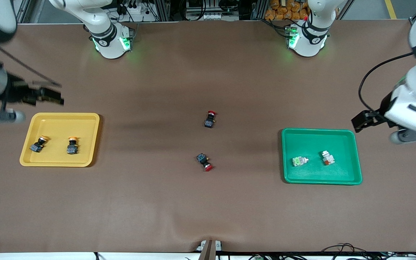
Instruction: Place green and yellow buttons in trays
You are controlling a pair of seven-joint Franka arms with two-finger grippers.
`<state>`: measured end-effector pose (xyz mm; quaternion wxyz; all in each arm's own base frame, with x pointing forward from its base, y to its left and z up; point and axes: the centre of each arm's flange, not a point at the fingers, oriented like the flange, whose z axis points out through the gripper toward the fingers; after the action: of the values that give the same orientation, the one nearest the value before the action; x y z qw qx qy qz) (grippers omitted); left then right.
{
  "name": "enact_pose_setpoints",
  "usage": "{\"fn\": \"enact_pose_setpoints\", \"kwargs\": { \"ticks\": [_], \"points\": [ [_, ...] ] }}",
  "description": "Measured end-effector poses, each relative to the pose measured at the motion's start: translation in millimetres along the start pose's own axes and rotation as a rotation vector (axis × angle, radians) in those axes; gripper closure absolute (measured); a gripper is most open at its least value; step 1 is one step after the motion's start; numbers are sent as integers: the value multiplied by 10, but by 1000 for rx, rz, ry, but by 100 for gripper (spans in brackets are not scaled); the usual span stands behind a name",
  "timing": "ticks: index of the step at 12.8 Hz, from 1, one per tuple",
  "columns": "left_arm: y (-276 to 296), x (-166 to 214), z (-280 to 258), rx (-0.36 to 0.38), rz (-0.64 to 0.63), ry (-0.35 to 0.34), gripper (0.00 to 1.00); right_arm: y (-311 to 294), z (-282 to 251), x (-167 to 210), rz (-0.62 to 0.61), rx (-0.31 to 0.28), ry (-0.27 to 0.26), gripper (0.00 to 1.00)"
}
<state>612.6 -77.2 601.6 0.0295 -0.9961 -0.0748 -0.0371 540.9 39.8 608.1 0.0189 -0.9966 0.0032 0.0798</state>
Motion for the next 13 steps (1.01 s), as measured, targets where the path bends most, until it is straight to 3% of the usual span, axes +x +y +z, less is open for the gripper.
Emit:
{"fn": "enact_pose_setpoints", "kwargs": {
  "ticks": [5,10,13],
  "points": [
    [-259,-334,-297,-24,17,-38,0,170,-582,-472,31,-12,47,0],
    [-616,-923,-236,-39,-9,-101,0,274,-666,-468,52,-8,66,0],
    [-586,-1242,-317,-44,7,-95,0,344,-604,-364,65,-5,70,0]
  ]
}}
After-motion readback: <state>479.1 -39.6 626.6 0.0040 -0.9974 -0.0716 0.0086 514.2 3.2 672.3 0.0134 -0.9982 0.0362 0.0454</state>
